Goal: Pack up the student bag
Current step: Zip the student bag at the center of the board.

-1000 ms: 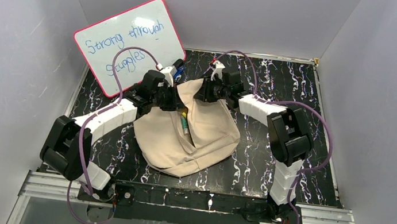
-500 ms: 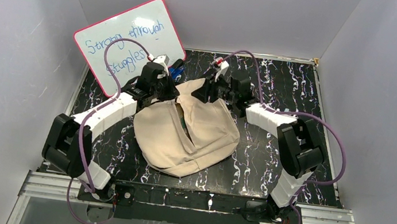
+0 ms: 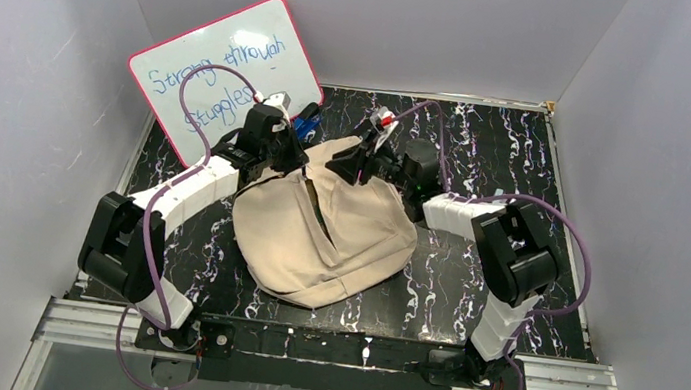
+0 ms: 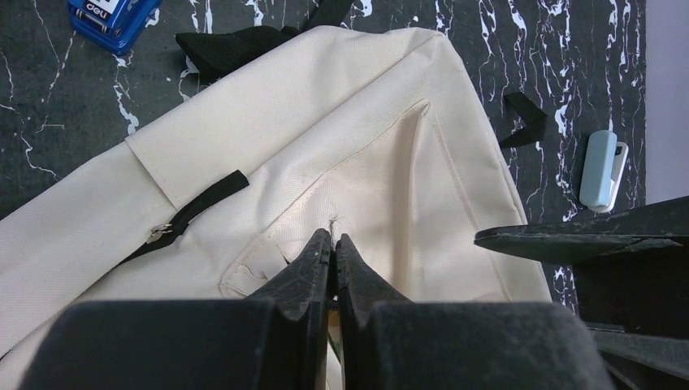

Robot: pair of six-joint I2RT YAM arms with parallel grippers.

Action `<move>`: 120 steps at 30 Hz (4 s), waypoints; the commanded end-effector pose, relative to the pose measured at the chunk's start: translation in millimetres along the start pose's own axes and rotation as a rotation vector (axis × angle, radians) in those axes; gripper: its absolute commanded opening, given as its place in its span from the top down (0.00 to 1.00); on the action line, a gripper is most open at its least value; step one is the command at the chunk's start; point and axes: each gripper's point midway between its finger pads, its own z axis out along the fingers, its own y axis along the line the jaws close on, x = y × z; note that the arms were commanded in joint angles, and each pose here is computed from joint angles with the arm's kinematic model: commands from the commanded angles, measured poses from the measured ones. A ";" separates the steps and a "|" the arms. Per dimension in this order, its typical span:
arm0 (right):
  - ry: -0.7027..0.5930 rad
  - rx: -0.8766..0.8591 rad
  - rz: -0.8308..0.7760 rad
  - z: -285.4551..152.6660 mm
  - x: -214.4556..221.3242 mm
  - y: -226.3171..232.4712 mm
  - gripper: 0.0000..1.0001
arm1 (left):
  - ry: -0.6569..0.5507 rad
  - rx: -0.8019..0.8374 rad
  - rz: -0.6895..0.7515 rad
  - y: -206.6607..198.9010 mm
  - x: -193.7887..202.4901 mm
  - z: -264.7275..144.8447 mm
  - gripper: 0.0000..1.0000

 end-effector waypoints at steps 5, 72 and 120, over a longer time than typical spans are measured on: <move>-0.042 -0.022 0.055 27.3 -15.3 5.5 0.53 | -0.076 0.049 0.005 -16.1 -29.7 -9.3 1.00; -0.057 -0.242 0.137 65.1 14.2 32.3 0.84 | -0.040 0.162 -0.042 -25.0 -26.8 -14.2 1.00; -0.106 -0.281 -0.051 49.3 20.1 39.1 1.00 | 0.174 0.044 -0.325 35.7 35.4 10.5 0.39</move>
